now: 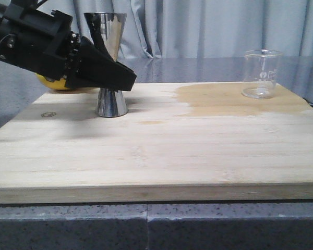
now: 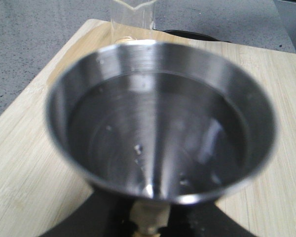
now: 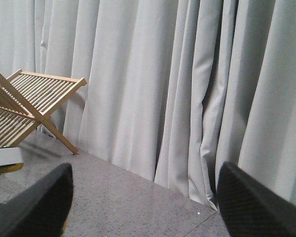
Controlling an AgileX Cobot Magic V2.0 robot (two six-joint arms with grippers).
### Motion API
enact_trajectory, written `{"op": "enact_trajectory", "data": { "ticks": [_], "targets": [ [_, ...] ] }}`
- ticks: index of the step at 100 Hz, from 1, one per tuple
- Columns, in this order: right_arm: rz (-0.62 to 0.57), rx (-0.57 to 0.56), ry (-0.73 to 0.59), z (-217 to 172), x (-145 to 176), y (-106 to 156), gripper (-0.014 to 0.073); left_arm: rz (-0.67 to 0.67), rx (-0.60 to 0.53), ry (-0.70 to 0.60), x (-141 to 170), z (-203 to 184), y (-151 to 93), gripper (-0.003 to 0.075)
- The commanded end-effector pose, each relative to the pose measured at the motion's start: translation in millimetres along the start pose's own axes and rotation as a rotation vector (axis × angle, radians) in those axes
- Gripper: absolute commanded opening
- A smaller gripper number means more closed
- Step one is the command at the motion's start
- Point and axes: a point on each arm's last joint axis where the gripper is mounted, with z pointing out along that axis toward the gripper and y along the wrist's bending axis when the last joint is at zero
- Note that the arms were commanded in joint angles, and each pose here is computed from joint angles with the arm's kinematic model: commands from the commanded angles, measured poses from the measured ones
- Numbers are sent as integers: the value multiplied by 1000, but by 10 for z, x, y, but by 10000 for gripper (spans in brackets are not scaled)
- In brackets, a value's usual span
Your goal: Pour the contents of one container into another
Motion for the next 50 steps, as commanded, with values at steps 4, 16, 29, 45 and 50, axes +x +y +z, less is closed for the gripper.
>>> {"op": "enact_trajectory", "data": {
  "ticks": [4,16,29,45,50],
  "targets": [
    [-21,3,-100,7,-181,-13,544,20,-23,-73,-194,-73,0,-1],
    [-21,3,-100,7,-181,-13,544,20,-23,-73,-194,-73,0,-1],
    [-21,3,-100,7,-181,-13,544,18,-28,-70,-188,-70,7,-1],
    [-20,3,-100,7,-181,-13,544,5,-23,-63,-143,-43,26,-1],
    [-20,3,-100,7,-181,-13,544,1,-21,-61,-130,-35,31,-1]
  ]
}}
